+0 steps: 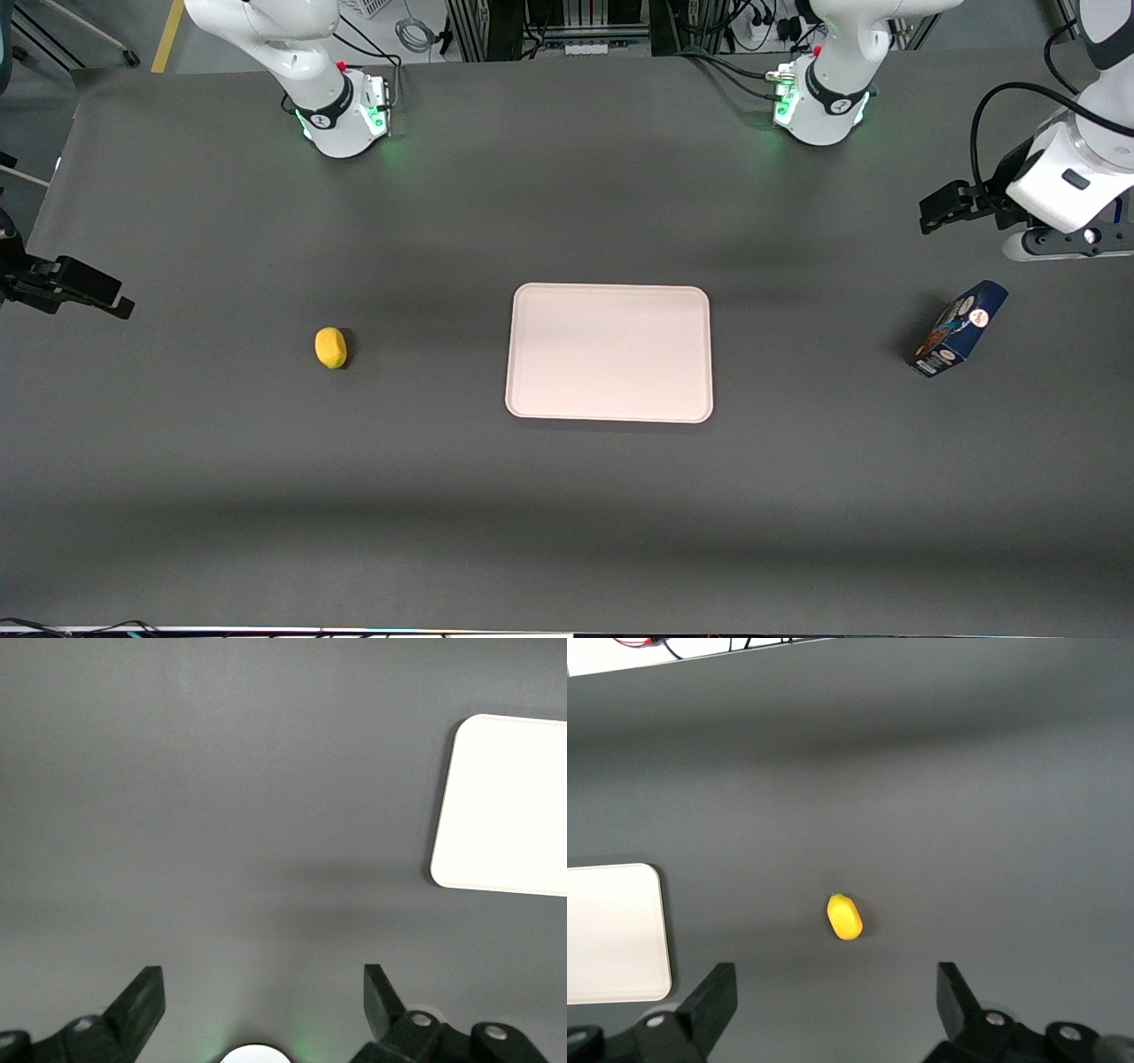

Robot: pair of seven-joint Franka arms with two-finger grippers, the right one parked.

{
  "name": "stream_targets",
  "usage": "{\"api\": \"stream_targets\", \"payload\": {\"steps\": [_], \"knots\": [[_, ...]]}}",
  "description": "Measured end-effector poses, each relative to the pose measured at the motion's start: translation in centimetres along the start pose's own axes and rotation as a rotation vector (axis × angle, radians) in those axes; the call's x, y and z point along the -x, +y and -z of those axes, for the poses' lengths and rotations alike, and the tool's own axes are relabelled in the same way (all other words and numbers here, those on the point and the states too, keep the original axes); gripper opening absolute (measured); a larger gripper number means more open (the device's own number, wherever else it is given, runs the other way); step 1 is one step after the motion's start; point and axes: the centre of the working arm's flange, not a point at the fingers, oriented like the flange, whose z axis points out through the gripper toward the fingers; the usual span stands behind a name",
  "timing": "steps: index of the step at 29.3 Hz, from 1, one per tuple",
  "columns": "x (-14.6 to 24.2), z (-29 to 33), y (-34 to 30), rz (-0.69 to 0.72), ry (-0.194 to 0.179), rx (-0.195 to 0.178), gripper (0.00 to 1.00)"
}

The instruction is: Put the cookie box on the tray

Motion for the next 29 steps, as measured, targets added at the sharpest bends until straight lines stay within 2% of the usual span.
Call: {"api": "stream_targets", "payload": {"steps": [19, 29], "knots": [[0.2, 0.4, -0.8, 0.01, -0.015, -0.003, 1.0], [1.2, 3.7, -6.5, -0.064, -0.042, -0.042, 1.0]]}}
